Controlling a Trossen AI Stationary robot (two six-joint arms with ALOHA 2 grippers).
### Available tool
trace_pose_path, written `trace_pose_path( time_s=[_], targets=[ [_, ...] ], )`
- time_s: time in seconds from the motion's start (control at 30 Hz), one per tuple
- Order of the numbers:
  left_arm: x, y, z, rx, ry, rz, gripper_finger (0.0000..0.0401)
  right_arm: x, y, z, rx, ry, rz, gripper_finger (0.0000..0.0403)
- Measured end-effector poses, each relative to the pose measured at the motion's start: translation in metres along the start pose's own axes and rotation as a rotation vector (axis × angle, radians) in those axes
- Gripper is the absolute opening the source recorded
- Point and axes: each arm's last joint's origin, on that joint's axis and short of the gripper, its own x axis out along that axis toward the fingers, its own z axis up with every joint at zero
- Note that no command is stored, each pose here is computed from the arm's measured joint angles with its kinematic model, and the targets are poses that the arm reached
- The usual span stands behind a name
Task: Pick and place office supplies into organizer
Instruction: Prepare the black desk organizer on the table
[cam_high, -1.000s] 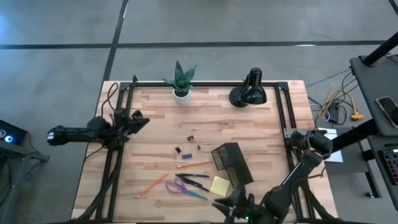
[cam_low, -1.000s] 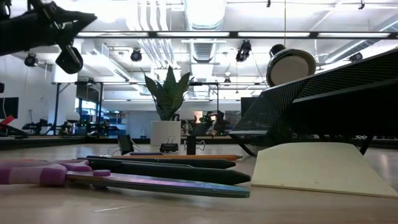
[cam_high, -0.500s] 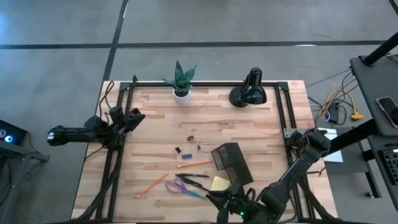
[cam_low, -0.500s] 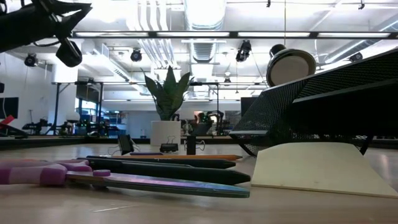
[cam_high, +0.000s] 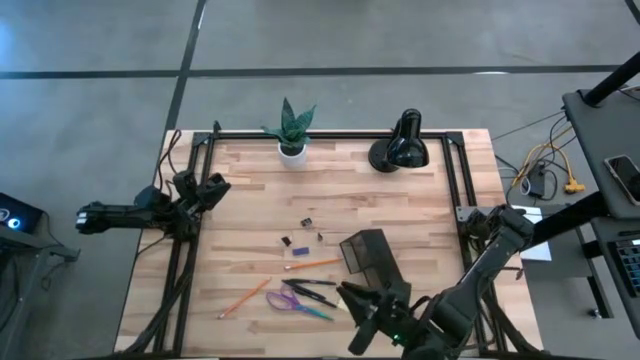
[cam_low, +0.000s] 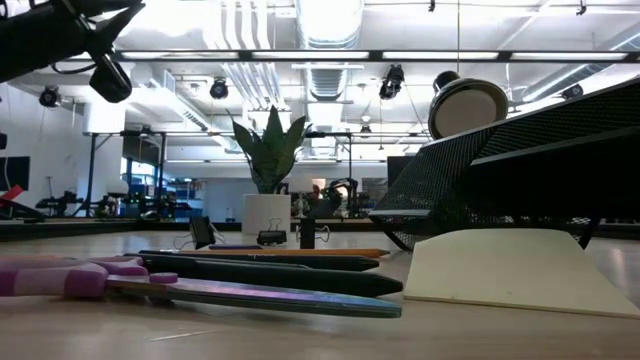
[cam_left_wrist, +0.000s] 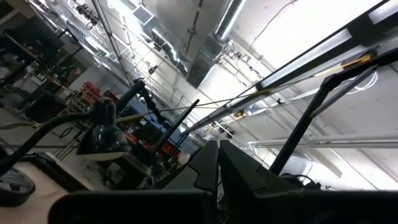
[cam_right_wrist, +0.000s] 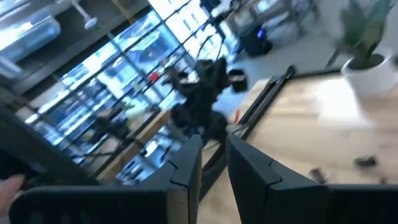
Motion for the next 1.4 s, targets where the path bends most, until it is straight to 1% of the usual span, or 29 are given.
trace_pose_path(
  time_s=[0.07, 0.2, 0.33, 0.5, 0.63, 0.77, 0.9, 1.03, 1.1, 1.17, 1.37, 1.4],
  targets=[
    [0.0, 0.0, 0.0, 0.0, 0.0, 0.0, 0.0, -0.001, 0.005, 0.005, 0.024, 0.035, 0.02, 0.0068],
    [0.0, 0.0, 0.001, -0.002, -0.006, 0.005, 0.0, -0.002, 0.016, 0.018, 0.08, 0.053, 0.042, 0.0068],
    [0.0, -0.002, 0.001, -0.01, 0.015, -0.029, 0.0, 0.001, 0.021, 0.027, 0.014, 0.044, 0.045, 0.0068],
    [0.0, -0.002, 0.001, -0.029, 0.013, -0.038, 0.0, 0.009, 0.022, 0.032, -0.051, 0.031, 0.036, 0.0068],
    [0.001, -0.002, 0.0, -0.029, 0.028, -0.043, 0.0, 0.013, 0.022, 0.033, -0.058, 0.028, 0.03, 0.0068],
    [0.001, -0.004, 0.001, -0.063, 0.037, -0.067, 0.0, 0.015, 0.021, 0.033, -0.045, 0.026, 0.025, 0.0068],
    [0.0, -0.003, 0.0, -0.051, 0.041, -0.07, 0.0, 0.016, 0.021, 0.031, -0.064, 0.04, 0.033, 0.0068],
    [0.0, -0.002, 0.001, -0.055, 0.008, -0.032, 0.0, 0.028, 0.017, 0.028, -0.069, 0.033, 0.012, 0.0068],
    [0.0, -0.003, 0.003, -0.059, -0.004, -0.044, 0.0, 0.038, 0.015, 0.03, -0.084, 0.018, -0.005, 0.0068],
    [0.0, -0.005, 0.004, -0.062, -0.017, -0.057, 0.0, 0.046, 0.013, 0.034, -0.125, 0.003, -0.022, 0.0068],
    [0.0, -0.006, 0.005, -0.065, -0.006, -0.088, 0.0, 0.065, 0.008, 0.041, -0.193, -0.024, -0.06, 0.0068],
    [0.0, -0.006, 0.005, -0.082, -0.003, -0.088, 0.0, 0.068, 0.008, 0.042, -0.199, -0.028, -0.065, 0.0068]
  ],
)
